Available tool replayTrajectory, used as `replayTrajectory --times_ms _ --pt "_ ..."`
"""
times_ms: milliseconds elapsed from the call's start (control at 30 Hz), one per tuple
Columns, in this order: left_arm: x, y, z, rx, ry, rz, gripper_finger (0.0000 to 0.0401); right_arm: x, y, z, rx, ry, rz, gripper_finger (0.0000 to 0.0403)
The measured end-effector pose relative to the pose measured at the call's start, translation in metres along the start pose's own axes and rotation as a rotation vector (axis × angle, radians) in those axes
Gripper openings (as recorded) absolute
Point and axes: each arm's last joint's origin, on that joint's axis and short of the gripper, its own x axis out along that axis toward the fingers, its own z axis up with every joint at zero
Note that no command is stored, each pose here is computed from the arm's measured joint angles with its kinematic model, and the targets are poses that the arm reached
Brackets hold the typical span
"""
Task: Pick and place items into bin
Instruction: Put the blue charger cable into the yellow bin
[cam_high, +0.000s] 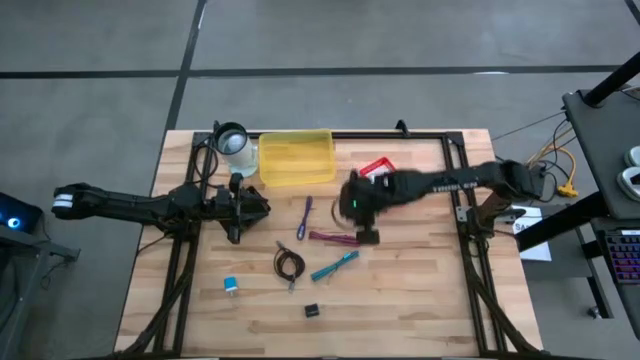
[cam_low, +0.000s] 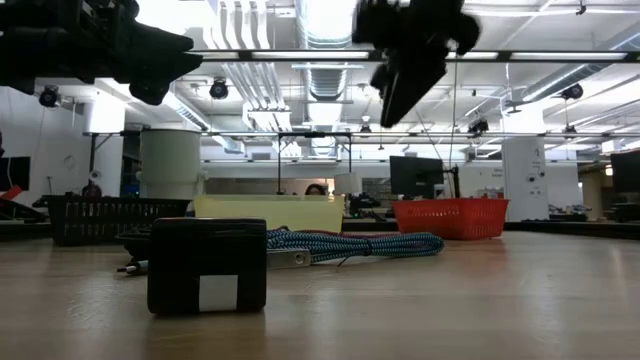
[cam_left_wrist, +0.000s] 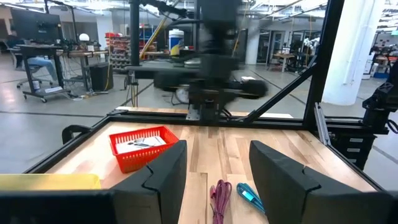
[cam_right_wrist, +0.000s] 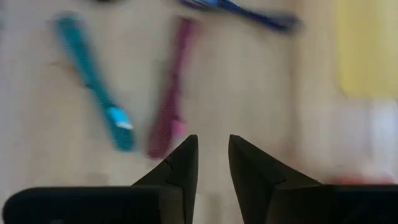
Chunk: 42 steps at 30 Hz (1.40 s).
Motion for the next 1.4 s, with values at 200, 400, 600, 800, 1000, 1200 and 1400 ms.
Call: replayTrajectory --times_ms 200,400,600,800,1000,1200,1400 --pt "0.0 0.0 0.0 -0.002 0.0 0.0 0.016 0.001 0.066 0.007 -0.203 -0.127 0.081 0.0077" --pt "0.0 0.0 0.0 -0.003 -0.001 0.0 0.016 0.004 0.103 0.004 -0.288 -0.221 0.101 0.0117" --pt "0.0 0.0 0.0 -0.043 -0.001 0.0 0.016 0.014 0.11 -0.005 -0.34 -0.229 0.031 0.0194" --pt "0.0 0.0 0.0 -0.078 0.0 0.0 0.016 0.035 0.109 -0.012 -0.422 -0.259 0.02 0.0237" --pt "0.0 0.0 -0.001 -0.077 0.012 0.001 0.016 0.066 0.101 -0.014 -0.478 -0.199 -0.001 0.0231" --pt "0.001 0.0 -0.003 -0.076 0.032 0.002 0.016 0.093 0.083 -0.012 -0.439 -0.124 0.026 0.0216" --pt "0.002 0.0 -0.005 -0.067 0.045 0.004 0.016 0.103 0.062 -0.009 -0.38 -0.081 0.121 0.0205"
